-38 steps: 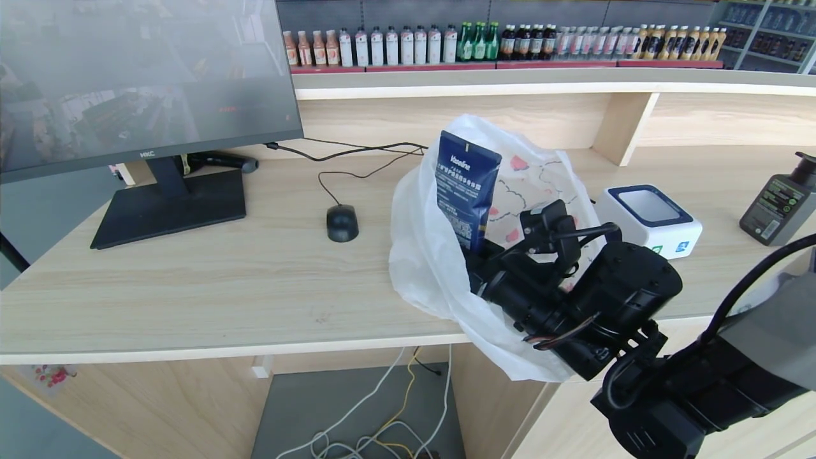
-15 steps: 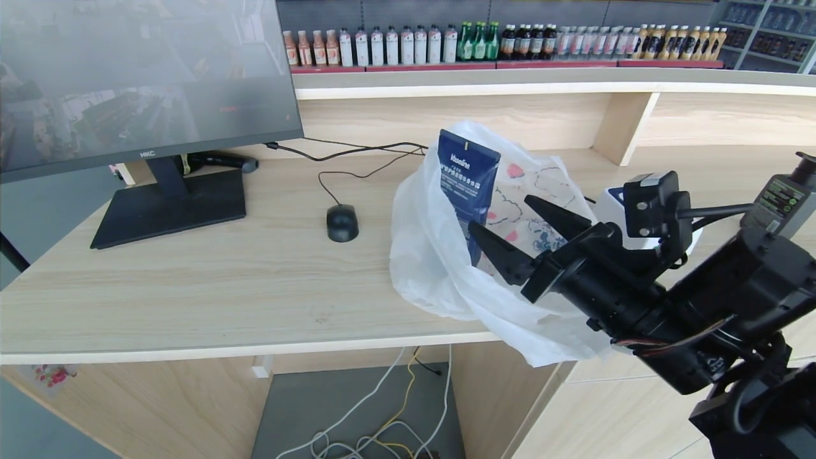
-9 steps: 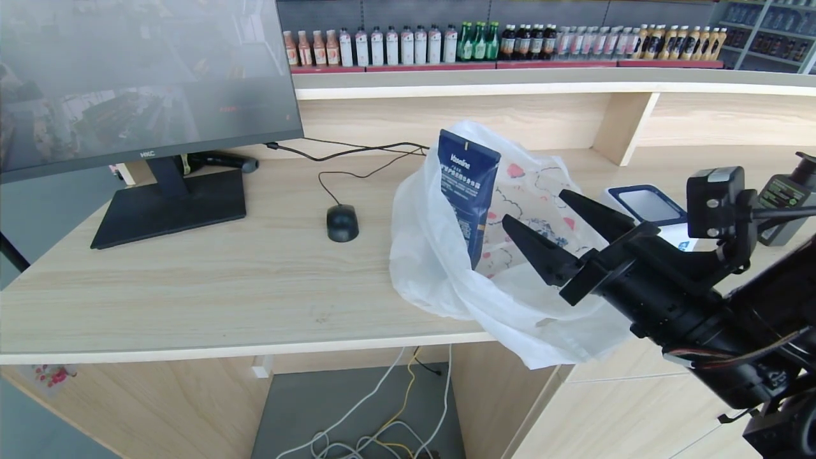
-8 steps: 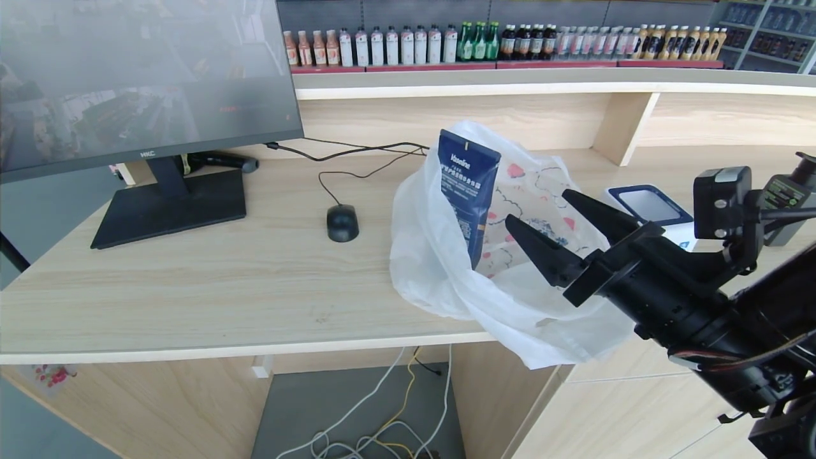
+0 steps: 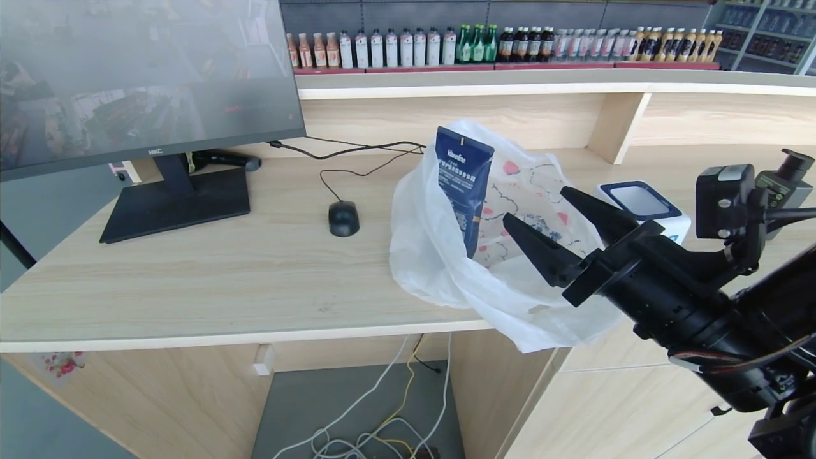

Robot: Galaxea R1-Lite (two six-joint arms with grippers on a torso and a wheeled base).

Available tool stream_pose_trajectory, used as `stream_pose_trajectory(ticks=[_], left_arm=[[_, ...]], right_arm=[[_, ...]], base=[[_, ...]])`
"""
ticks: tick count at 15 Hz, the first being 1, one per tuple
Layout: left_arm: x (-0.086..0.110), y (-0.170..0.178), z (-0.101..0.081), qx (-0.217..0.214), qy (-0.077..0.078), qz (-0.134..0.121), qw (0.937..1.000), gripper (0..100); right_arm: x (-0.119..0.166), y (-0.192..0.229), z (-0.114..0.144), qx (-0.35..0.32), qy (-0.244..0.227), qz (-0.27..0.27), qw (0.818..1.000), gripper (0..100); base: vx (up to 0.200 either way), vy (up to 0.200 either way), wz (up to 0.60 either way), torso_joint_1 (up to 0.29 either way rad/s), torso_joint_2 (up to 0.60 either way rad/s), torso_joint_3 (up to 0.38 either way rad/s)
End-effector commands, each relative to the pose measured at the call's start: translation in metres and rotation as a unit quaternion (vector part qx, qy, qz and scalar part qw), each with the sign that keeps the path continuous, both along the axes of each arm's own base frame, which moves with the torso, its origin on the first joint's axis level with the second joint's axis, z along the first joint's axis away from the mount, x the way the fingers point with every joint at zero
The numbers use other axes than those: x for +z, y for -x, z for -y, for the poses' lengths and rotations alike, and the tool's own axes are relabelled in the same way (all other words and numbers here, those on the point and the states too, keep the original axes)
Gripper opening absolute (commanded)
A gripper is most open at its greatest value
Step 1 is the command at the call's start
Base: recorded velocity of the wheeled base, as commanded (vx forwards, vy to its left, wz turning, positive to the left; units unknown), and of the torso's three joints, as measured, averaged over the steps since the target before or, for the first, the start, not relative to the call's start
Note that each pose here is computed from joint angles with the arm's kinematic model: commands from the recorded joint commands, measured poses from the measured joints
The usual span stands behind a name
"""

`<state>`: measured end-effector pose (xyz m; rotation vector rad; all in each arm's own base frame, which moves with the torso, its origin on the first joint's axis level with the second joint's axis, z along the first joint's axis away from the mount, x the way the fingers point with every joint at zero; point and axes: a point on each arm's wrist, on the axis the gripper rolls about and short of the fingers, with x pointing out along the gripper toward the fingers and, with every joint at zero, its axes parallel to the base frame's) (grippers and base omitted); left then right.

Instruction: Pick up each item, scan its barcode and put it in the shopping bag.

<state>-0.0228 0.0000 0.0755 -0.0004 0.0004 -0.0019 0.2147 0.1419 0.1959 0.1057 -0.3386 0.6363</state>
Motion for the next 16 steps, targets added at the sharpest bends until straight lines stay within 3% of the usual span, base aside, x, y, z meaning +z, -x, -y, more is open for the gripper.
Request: stream_pose_trajectory(ticks=[1, 16], left_arm=[[0.000, 0.000, 0.000, 0.000, 0.001, 0.000, 1.0000, 100], [0.000, 0.000, 0.000, 0.001, 0.006, 0.000, 1.0000, 100]], right_arm=[[-0.004, -0.002, -0.001, 0.000, 0.004, -0.006, 1.000, 100], [-0.020, 0.019, 0.012, -0.001, 0.025, -0.037, 0.999, 100]], base=[[0.000, 0.000, 0.00, 0.000, 0.00, 0.000], [0.000, -0.187, 0.00, 0.003, 0.00, 0.001]])
